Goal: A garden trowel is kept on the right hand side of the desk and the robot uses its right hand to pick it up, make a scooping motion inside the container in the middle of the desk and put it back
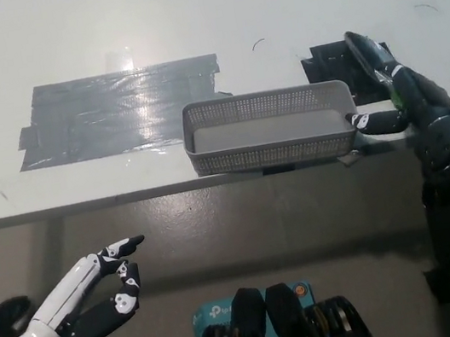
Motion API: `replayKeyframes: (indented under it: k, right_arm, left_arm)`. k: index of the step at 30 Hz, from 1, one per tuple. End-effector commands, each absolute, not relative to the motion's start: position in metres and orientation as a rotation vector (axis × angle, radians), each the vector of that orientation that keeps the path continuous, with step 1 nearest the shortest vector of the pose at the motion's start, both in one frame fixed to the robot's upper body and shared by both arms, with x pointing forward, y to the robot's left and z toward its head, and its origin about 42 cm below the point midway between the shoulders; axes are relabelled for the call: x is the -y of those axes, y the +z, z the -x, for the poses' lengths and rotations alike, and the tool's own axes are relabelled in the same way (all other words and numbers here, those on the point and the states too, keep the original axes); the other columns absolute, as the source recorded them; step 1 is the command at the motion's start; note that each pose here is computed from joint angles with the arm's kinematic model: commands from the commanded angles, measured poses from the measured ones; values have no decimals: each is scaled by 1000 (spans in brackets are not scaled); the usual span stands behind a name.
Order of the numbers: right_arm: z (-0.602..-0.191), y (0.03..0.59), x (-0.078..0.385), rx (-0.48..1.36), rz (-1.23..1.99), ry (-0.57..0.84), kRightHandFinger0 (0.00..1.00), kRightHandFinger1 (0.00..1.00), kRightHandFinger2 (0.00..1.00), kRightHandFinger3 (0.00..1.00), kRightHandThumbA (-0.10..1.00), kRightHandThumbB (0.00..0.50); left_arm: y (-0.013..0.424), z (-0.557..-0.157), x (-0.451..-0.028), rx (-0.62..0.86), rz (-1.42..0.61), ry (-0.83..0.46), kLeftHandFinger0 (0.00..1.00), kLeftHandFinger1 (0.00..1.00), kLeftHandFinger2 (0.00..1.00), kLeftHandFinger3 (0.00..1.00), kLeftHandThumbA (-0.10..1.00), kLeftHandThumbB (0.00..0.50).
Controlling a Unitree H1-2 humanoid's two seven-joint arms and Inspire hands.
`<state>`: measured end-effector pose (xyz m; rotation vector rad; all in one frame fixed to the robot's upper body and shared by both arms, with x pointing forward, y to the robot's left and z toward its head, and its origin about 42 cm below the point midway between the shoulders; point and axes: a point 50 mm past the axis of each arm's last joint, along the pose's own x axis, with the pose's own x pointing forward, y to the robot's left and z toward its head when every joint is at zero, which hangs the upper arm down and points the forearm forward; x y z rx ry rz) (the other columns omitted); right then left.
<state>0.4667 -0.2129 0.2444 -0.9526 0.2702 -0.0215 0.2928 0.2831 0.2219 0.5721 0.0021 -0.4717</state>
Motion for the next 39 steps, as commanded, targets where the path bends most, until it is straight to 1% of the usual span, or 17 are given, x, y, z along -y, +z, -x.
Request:
replayKeyframes:
  k: [1, 4, 6, 7, 8, 9, 14, 17, 19, 22, 24, 27, 28, 29, 30, 35, 39]
  right_arm:
    - [-472, 267, 234, -163, 1040, -138, 1000, 1000, 1000, 1000, 664, 241]
    - [-474, 275, 227, -111, 1078, -127, 1000, 1000, 1000, 1000, 657, 255]
    - [-472, 279, 220, -63, 1089, -122, 1000, 1000, 1000, 1000, 606, 252]
    - [-472, 280, 219, -53, 1091, -120, 1000, 1000, 1000, 1000, 593, 255]
    - [-472, 279, 217, -44, 1101, -115, 1000, 1000, 1000, 1000, 582, 252]
    - [-472, 277, 217, -42, 1117, -104, 1000, 1000, 1000, 1000, 585, 241]
    - [-473, 270, 220, -57, 1124, -79, 1000, 1000, 1000, 1000, 562, 242]
    - [-474, 266, 224, -79, 1152, -80, 1000, 1000, 1000, 1000, 549, 225]
    - [-474, 264, 232, -78, 1156, -93, 1000, 1000, 1000, 1000, 505, 218]
    - [-475, 263, 237, -96, 1165, -108, 1000, 1000, 1000, 1000, 500, 228]
    - [-475, 258, 246, -138, 1165, -114, 1000, 1000, 1000, 1000, 500, 233]
    - [-475, 249, 249, -162, 1171, -115, 1000, 1000, 1000, 1000, 501, 235]
    - [-473, 244, 249, -173, 1152, -107, 1000, 1000, 1000, 1000, 476, 228]
    - [-472, 241, 249, -180, 1151, -104, 1000, 1000, 1000, 1000, 476, 221]
    - [-471, 237, 249, -193, 1157, -99, 1000, 1000, 1000, 1000, 496, 217]
    - [-473, 218, 249, -266, 1161, -80, 1000, 1000, 1000, 1000, 521, 219]
    - [-479, 213, 242, -280, 1128, -64, 1000, 1000, 1000, 1000, 531, 225]
  left_arm:
    - [235, -291, -283, 36, -586, -491, 1000, 1000, 1000, 1000, 1000, 230]
    - [235, -292, -282, 38, -585, -497, 1000, 1000, 1000, 1000, 1000, 204]
    - [235, -292, -281, 39, -589, -503, 1000, 1000, 1000, 1000, 1000, 216]
    - [236, -292, -281, 43, -588, -503, 1000, 1000, 1000, 1000, 1000, 213]
    - [236, -292, -280, 38, -588, -502, 1000, 1000, 1000, 1000, 1000, 223]
    - [235, -293, -281, 37, -590, -503, 1000, 1000, 1000, 1000, 1000, 232]
    - [237, -292, -281, 33, -584, -501, 1000, 1000, 1000, 1000, 1000, 216]
    - [236, -291, -282, 39, -586, -504, 1000, 1000, 1000, 1000, 1000, 195]
    - [236, -291, -284, 39, -594, -503, 1000, 1000, 1000, 1000, 1000, 200]
    - [236, -290, -285, 38, -589, -496, 1000, 1000, 1000, 1000, 1000, 209]
    - [235, -290, -286, 31, -592, -490, 1000, 1000, 1000, 1000, 1000, 231]
    - [235, -290, -286, 35, -590, -491, 1000, 1000, 1000, 1000, 1000, 217]
    - [235, -290, -286, 34, -589, -494, 1000, 1000, 1000, 1000, 1000, 215]
    - [235, -290, -286, 32, -589, -494, 1000, 1000, 1000, 1000, 1000, 217]
    - [235, -290, -286, 29, -590, -491, 1000, 1000, 1000, 1000, 1000, 241]
    - [236, -290, -285, 40, -584, -493, 1000, 1000, 1000, 1000, 1000, 219]
    - [236, -292, -284, 41, -590, -496, 1000, 1000, 1000, 1000, 1000, 235]
